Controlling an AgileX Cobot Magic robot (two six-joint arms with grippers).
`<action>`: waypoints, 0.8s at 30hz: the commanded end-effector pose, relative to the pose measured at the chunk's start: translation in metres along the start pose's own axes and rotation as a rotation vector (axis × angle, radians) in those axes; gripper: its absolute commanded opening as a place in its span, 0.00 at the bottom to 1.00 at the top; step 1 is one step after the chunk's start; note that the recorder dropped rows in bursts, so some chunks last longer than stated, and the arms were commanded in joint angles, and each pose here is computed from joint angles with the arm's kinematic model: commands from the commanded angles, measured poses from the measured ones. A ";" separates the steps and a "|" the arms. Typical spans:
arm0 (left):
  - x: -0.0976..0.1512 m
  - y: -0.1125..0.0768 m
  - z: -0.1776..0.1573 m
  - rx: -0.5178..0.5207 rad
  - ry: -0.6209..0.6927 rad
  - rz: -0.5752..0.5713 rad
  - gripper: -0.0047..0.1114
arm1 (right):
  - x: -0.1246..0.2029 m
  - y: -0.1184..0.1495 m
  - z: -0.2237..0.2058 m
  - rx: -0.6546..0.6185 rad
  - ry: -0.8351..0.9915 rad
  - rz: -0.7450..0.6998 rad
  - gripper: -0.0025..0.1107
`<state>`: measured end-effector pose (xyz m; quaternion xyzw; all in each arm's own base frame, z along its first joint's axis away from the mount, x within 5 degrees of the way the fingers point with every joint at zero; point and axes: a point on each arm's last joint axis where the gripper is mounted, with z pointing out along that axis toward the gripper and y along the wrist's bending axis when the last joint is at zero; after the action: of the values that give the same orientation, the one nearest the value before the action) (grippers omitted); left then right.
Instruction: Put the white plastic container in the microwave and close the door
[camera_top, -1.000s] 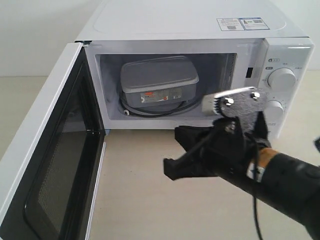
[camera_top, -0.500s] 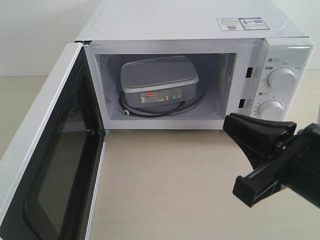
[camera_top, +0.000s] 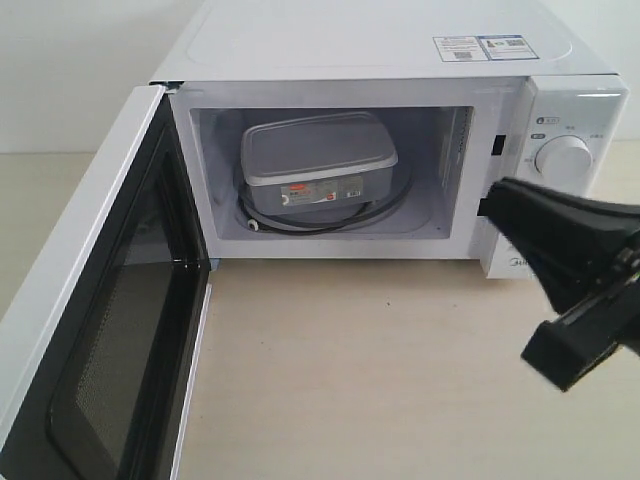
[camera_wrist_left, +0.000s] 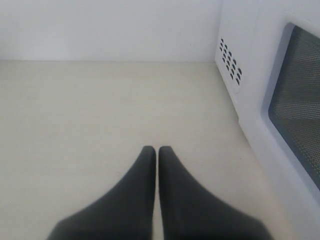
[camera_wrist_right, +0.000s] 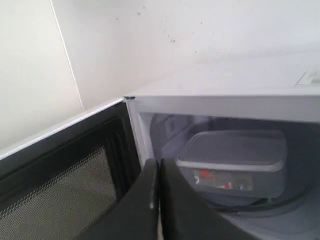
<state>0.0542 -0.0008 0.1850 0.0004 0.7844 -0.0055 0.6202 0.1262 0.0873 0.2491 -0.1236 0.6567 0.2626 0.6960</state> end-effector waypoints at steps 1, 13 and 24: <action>0.000 -0.001 0.000 0.013 -0.005 -0.016 0.08 | -0.028 -0.028 -0.024 0.187 -0.181 0.096 0.02; 0.000 -0.001 0.000 0.013 -0.005 -0.016 0.08 | 0.001 -0.039 -0.098 0.495 0.078 -0.181 0.02; 0.000 -0.001 0.000 0.013 -0.005 -0.016 0.08 | 0.033 -0.045 -0.101 0.506 0.153 -0.116 0.02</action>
<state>0.0542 -0.0008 0.1850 0.0004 0.7844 -0.0055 0.6202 0.0651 0.0049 0.1997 -0.0008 0.7430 0.0461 0.6677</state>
